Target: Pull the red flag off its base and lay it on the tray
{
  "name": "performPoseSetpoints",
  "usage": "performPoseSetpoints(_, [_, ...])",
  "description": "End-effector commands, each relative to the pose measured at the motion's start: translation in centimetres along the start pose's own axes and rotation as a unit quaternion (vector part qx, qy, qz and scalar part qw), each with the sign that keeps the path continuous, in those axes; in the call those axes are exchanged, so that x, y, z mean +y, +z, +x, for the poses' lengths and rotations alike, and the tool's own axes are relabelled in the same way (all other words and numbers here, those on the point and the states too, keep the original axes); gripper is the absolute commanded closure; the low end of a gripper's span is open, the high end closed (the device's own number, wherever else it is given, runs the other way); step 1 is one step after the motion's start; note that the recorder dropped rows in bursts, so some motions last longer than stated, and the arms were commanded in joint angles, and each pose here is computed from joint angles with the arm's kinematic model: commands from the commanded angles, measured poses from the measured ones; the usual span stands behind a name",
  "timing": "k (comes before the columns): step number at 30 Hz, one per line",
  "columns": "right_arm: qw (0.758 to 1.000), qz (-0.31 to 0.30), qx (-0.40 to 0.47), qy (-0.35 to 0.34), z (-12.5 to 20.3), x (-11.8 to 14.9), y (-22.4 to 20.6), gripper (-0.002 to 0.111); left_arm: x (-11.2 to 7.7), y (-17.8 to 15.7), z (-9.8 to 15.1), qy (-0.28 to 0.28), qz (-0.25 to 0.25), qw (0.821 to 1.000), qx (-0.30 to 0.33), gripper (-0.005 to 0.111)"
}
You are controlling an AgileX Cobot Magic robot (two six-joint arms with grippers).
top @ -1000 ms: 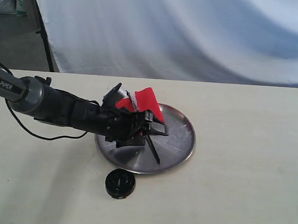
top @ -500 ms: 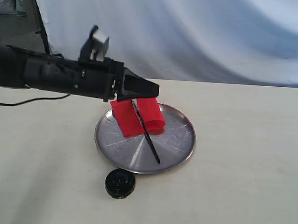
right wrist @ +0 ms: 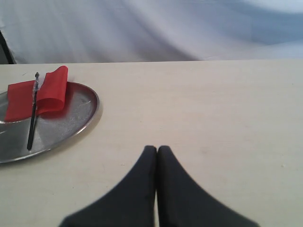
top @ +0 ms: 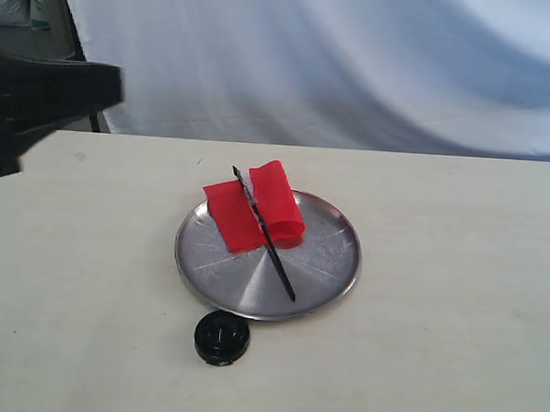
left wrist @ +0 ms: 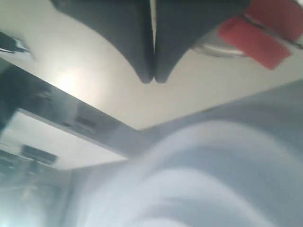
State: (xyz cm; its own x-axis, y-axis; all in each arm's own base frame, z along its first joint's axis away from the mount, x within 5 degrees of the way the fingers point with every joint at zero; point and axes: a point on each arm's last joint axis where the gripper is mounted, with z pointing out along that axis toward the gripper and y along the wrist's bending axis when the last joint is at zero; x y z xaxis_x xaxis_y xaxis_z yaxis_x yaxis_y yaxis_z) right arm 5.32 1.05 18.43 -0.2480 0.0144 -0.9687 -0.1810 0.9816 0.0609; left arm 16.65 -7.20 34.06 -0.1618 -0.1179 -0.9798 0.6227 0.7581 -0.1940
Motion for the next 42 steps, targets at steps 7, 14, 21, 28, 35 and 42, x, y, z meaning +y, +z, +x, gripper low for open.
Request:
performPoseSetpoints(7, [1.000,0.001,-0.005,-0.005,0.0,0.0,0.0,0.108,-2.7,-9.2,4.6,0.038,-0.102,0.988,-0.113,0.107])
performPoseSetpoints(14, [1.000,0.001,-0.005,-0.005,0.0,0.0,0.0,0.108,-1.7,-9.2,10.5,-0.017,-0.111,0.992,-0.061,0.107])
performPoseSetpoints(21, [1.000,0.001,-0.005,-0.005,0.0,0.0,0.0,0.108,0.0,-9.3,14.3,-0.042,-0.174,0.984,-0.012,0.107])
performPoseSetpoints(28, [1.000,0.001,-0.005,-0.005,0.0,0.0,0.0,0.108,-0.4,-9.8,13.9,-0.018,-0.167,0.985,-0.041,0.107])
performPoseSetpoints(35, [1.000,0.001,-0.005,-0.005,0.0,0.0,0.0,0.108,-2.0,-10.6,13.3,0.006,-0.111,0.989,-0.095,0.107])
performPoseSetpoints(42, [1.000,0.001,-0.005,-0.005,0.0,0.0,0.0,0.108,-1.7,-10.6,13.8,-0.016,-0.119,0.988,-0.093,0.107])
